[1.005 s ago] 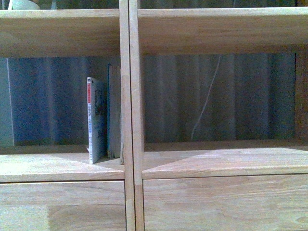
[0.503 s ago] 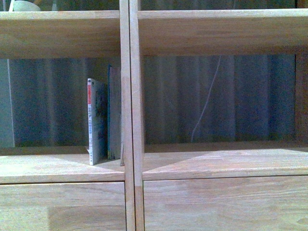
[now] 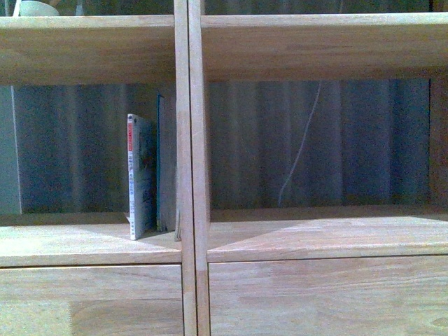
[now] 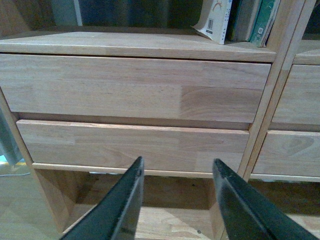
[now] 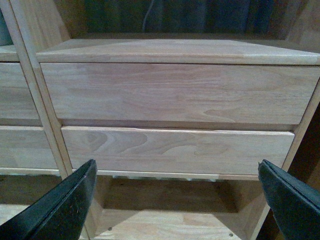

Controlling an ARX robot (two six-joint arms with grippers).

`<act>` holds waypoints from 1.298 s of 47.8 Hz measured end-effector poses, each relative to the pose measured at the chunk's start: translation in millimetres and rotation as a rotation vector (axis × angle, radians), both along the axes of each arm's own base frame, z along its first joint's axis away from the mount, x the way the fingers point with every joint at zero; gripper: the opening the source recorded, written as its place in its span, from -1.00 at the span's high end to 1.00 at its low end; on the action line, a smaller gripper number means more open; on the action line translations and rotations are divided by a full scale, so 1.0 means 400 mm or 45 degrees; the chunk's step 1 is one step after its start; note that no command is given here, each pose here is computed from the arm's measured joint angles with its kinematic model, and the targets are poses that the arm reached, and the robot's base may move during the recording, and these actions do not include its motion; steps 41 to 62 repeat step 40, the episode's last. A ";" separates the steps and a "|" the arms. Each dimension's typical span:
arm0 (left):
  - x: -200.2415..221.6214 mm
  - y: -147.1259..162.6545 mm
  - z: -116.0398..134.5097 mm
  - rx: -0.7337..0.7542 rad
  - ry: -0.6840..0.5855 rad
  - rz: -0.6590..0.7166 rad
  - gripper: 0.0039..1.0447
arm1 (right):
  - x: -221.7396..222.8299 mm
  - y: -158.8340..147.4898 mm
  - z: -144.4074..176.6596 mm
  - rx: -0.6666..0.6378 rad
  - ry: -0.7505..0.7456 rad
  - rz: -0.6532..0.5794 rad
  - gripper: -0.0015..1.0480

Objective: Organize books on shelf

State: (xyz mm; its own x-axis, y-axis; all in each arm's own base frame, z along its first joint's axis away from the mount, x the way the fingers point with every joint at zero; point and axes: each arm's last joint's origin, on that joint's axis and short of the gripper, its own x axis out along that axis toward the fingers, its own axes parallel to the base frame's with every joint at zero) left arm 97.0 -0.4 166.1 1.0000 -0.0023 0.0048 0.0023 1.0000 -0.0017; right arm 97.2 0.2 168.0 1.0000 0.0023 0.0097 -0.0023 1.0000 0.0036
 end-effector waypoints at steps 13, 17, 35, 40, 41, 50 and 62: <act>0.000 0.000 0.000 0.001 0.000 0.000 -0.88 | 0.000 0.000 0.000 0.000 0.000 0.000 -0.86; 0.000 0.000 0.000 0.001 0.000 0.000 -0.86 | 0.000 0.000 0.000 0.000 0.000 0.000 -0.86; 0.000 0.000 0.000 0.001 0.000 0.000 -0.86 | 0.000 0.000 0.000 0.000 0.000 0.000 -0.86; 0.000 0.000 0.000 0.000 0.000 0.000 -0.86 | 0.000 0.000 0.000 0.000 0.000 0.000 -0.86; 0.000 0.000 0.000 0.000 0.000 0.000 -0.86 | 0.000 0.000 0.000 0.000 0.000 0.000 -0.86; 0.000 0.000 0.000 0.000 0.000 0.000 -0.86 | 0.000 0.000 0.000 0.000 0.000 0.000 -0.86; 0.000 0.000 0.000 0.000 0.000 0.000 -0.86 | 0.000 0.000 0.000 0.000 0.000 0.000 -0.86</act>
